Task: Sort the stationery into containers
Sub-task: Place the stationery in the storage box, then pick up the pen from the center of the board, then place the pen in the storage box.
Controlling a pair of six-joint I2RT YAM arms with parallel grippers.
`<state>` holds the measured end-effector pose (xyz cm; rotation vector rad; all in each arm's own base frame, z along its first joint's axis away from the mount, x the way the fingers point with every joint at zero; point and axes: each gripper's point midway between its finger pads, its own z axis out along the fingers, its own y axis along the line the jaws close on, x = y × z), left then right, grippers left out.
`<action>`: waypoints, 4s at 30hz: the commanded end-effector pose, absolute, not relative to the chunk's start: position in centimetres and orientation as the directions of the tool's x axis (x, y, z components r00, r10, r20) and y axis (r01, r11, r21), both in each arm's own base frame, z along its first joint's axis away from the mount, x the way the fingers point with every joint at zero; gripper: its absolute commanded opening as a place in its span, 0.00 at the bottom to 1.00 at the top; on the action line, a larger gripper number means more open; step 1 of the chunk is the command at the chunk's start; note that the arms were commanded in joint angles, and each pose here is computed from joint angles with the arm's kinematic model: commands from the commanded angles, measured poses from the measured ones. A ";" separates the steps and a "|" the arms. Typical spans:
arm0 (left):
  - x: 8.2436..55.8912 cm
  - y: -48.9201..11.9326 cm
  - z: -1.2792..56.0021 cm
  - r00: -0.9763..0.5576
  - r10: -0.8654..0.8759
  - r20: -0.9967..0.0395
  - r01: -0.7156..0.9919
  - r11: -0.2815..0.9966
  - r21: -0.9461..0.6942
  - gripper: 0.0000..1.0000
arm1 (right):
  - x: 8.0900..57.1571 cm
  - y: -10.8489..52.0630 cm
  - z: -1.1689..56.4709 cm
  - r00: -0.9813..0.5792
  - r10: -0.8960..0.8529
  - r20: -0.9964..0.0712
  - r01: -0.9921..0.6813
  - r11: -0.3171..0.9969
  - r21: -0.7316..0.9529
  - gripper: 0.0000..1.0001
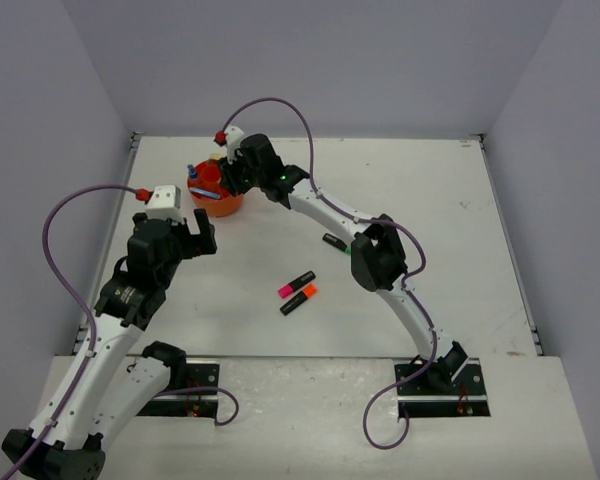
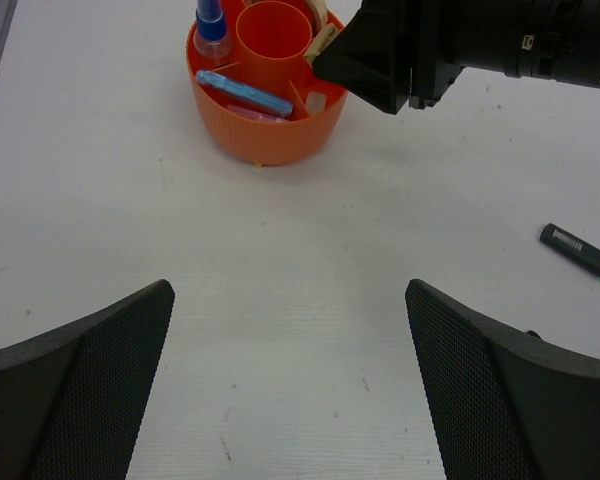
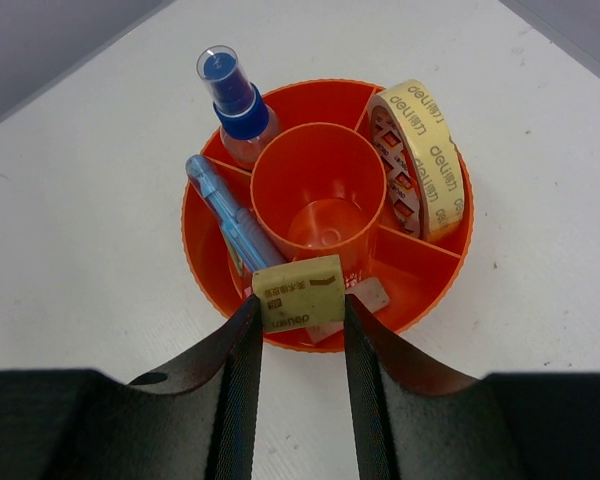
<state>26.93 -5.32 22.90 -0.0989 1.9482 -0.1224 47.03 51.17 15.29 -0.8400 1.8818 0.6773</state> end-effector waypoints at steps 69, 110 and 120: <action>27.8 -7.2 23.5 -0.369 -0.122 -0.921 0.093 0.981 -0.168 1.00 | 35.2 18.6 1.3 -0.786 -0.597 -0.161 -0.598 0.800 -0.046 0.13; 33.5 -16.1 27.8 -0.427 -0.402 -0.810 0.254 0.806 -0.534 0.00 | 26.1 37.9 25.7 -0.378 -0.275 -0.884 -0.766 0.629 0.132 0.99; 44.5 -7.5 30.8 -0.170 -0.251 -0.953 -0.131 0.964 -0.230 0.00 | 25.3 33.4 24.3 -0.398 -0.243 -0.885 -0.698 0.706 0.120 0.99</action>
